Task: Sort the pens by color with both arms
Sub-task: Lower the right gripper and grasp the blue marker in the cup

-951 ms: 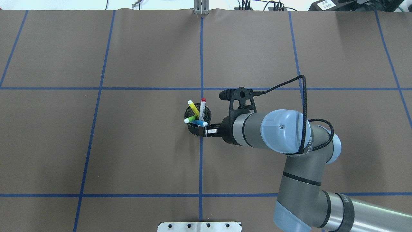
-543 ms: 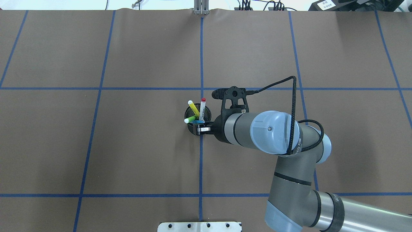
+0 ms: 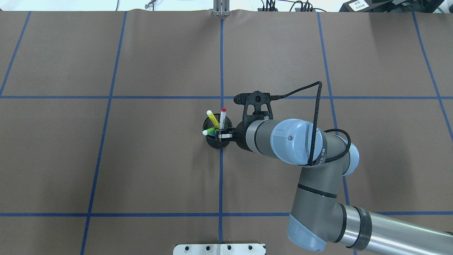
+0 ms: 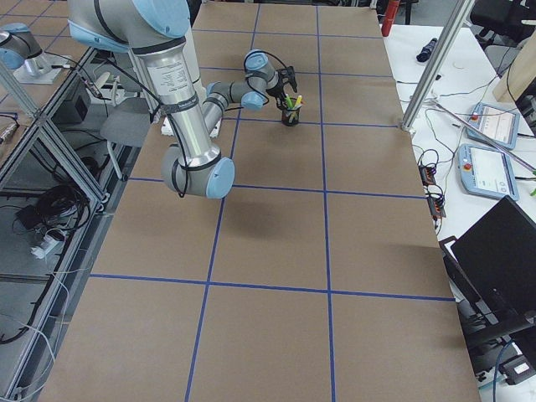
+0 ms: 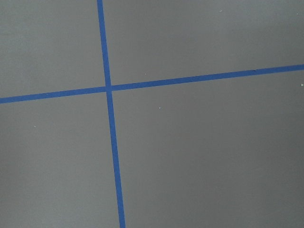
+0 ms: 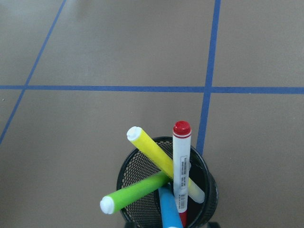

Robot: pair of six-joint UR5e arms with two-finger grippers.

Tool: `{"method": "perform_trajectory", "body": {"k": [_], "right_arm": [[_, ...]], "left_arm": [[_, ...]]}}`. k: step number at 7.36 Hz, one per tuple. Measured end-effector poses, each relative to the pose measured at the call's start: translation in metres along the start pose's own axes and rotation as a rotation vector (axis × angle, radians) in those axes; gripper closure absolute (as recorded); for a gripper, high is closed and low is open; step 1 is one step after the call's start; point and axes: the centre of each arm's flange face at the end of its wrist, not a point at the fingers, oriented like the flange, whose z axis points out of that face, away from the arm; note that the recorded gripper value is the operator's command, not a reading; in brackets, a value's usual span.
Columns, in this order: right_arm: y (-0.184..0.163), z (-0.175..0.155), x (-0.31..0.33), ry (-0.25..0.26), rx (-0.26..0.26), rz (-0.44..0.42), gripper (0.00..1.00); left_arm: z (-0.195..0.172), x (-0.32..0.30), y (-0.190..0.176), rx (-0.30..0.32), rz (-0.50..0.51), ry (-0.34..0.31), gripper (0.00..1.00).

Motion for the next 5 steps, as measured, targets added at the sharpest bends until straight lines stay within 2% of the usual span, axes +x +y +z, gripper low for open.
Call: {"method": "perform_trajectory", "body": {"k": [5], "right_arm": [[-0.0003, 0.0112, -0.0048, 0.009, -0.006, 0.010, 0.46]], "left_arm": [[-0.0001, 0.0002, 0.0000, 0.000, 0.000, 0.000, 0.01]]}}
